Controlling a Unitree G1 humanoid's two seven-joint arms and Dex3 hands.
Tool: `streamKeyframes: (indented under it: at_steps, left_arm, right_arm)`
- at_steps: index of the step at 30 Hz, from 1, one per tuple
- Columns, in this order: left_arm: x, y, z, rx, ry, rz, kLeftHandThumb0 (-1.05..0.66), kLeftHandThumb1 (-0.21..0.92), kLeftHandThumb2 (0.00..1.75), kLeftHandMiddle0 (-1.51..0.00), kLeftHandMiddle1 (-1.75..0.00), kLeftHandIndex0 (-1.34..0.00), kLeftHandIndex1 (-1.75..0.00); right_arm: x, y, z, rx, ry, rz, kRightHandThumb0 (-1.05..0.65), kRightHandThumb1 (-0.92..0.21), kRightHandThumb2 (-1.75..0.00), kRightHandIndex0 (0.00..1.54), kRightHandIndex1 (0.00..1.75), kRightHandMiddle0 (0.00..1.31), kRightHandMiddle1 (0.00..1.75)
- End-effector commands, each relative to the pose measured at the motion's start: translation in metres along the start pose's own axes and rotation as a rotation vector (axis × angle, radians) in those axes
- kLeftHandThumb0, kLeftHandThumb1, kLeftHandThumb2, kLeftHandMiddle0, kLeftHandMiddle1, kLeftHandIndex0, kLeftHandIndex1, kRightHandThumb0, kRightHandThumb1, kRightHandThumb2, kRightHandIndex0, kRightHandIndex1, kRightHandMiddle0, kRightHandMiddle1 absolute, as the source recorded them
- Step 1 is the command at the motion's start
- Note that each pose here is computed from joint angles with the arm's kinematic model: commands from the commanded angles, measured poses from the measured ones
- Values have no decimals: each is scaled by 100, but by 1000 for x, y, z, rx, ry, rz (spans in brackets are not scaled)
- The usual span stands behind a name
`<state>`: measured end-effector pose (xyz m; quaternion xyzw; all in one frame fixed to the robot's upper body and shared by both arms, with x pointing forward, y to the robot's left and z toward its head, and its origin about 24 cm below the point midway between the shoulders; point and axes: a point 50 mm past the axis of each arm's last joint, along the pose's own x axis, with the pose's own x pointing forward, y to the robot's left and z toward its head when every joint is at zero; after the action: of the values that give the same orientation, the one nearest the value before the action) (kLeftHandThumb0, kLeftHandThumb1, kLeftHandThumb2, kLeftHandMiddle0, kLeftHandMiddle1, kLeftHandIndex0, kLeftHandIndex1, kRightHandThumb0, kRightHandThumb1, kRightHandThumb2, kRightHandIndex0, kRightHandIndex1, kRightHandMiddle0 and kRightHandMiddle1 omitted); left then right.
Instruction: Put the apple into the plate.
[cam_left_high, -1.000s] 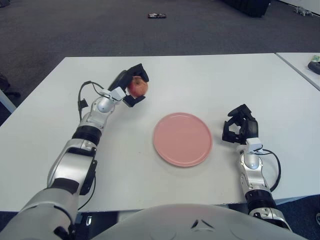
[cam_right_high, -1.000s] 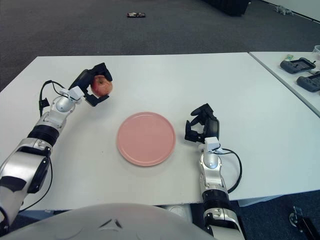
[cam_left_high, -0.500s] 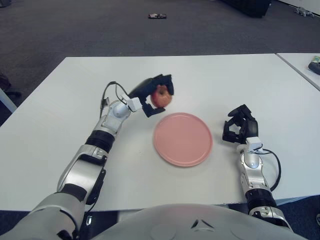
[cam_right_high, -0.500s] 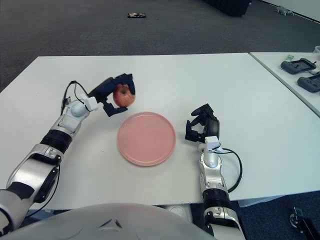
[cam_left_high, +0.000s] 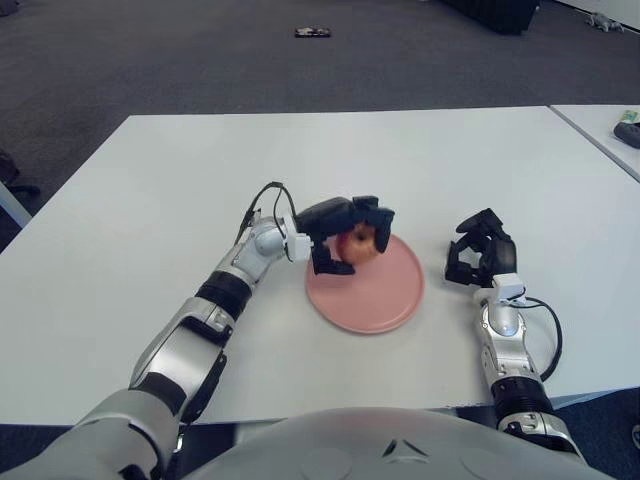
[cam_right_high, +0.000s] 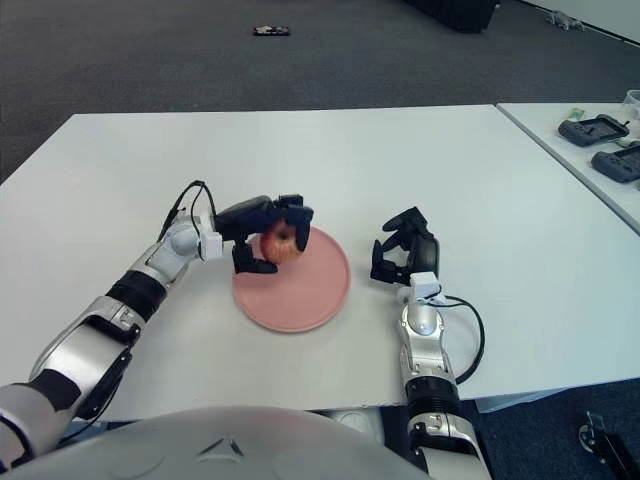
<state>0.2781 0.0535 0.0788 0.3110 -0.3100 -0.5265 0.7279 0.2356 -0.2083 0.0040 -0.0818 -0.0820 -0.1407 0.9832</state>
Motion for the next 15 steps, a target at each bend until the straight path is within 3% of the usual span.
streamKeyframes:
  at_steps: [1, 7, 15]
  left_arm:
    - [-4, -1, 0, 60, 13, -70, 0, 6, 157, -86, -161, -58, -175]
    - [3, -27, -10, 117, 47, -213, 0, 8, 155, -84, -161, -56, -175]
    - [-2, -43, -13, 145, 50, -237, 0, 7, 156, -84, -162, -57, -175]
  right_arm:
    - [-14, -4, -14, -18, 72, -1, -1, -14, -154, 73, 175, 52, 175]
    - [-14, -4, -14, -13, 78, -3, -1, -17, -151, 71, 175, 50, 175]
    - [-14, -3, -14, -10, 71, -7, -1, -17, -150, 70, 175, 50, 175]
